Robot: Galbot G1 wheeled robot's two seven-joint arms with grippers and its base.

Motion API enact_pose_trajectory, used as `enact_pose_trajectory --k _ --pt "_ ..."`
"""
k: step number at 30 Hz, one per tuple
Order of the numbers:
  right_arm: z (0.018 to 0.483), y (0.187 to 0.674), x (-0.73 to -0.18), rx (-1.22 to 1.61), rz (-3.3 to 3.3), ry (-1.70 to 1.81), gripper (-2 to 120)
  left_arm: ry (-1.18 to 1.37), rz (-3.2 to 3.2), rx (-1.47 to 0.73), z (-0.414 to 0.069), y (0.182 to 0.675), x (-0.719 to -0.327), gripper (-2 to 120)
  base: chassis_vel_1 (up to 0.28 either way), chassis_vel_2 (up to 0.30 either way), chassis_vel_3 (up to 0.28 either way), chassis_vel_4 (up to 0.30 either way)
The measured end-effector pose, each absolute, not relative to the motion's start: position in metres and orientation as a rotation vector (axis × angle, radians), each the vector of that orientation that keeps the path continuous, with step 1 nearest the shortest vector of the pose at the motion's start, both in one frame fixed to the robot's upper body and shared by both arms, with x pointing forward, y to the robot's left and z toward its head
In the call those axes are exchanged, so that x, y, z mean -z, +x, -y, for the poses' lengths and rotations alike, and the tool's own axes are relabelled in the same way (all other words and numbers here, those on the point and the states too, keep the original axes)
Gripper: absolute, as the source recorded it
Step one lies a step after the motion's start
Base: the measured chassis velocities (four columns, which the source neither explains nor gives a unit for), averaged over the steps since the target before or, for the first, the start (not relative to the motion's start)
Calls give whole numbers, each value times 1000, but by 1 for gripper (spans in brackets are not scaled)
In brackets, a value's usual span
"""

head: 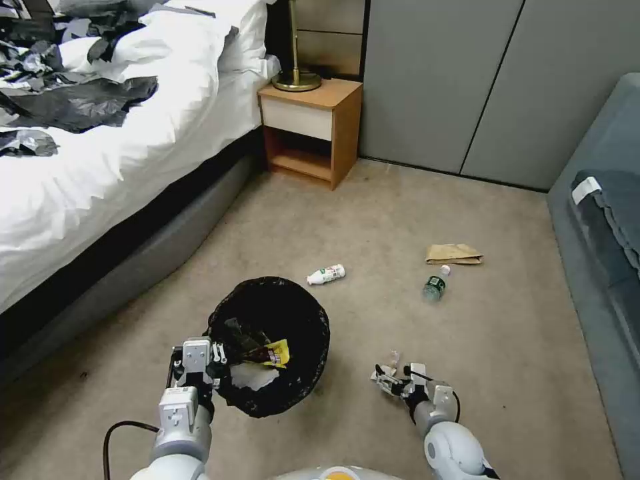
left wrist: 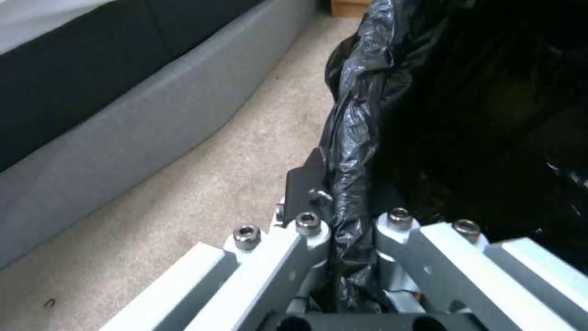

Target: Pick up the trash bin, then pick up the garbage from the floor and place it into the trash bin.

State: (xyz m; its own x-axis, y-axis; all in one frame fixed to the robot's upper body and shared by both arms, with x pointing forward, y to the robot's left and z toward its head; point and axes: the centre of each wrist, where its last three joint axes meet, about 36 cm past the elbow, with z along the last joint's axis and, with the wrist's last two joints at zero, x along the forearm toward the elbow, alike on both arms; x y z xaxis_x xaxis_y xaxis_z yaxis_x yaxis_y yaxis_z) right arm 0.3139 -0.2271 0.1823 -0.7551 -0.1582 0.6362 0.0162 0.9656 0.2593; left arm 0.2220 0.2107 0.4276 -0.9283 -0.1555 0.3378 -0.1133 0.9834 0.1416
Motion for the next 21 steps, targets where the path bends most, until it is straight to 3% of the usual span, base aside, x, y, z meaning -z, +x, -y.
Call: enact_pose_trajectory --k 15,21 --pt "222 323 -169 306 2407 110 100 193 2774 172 -209 221 -427 1 0 0 0 0" --pt "219 329 -160 290 2405 116 88 194 2774 172 -209 221 -427 1 0 0 0 0"
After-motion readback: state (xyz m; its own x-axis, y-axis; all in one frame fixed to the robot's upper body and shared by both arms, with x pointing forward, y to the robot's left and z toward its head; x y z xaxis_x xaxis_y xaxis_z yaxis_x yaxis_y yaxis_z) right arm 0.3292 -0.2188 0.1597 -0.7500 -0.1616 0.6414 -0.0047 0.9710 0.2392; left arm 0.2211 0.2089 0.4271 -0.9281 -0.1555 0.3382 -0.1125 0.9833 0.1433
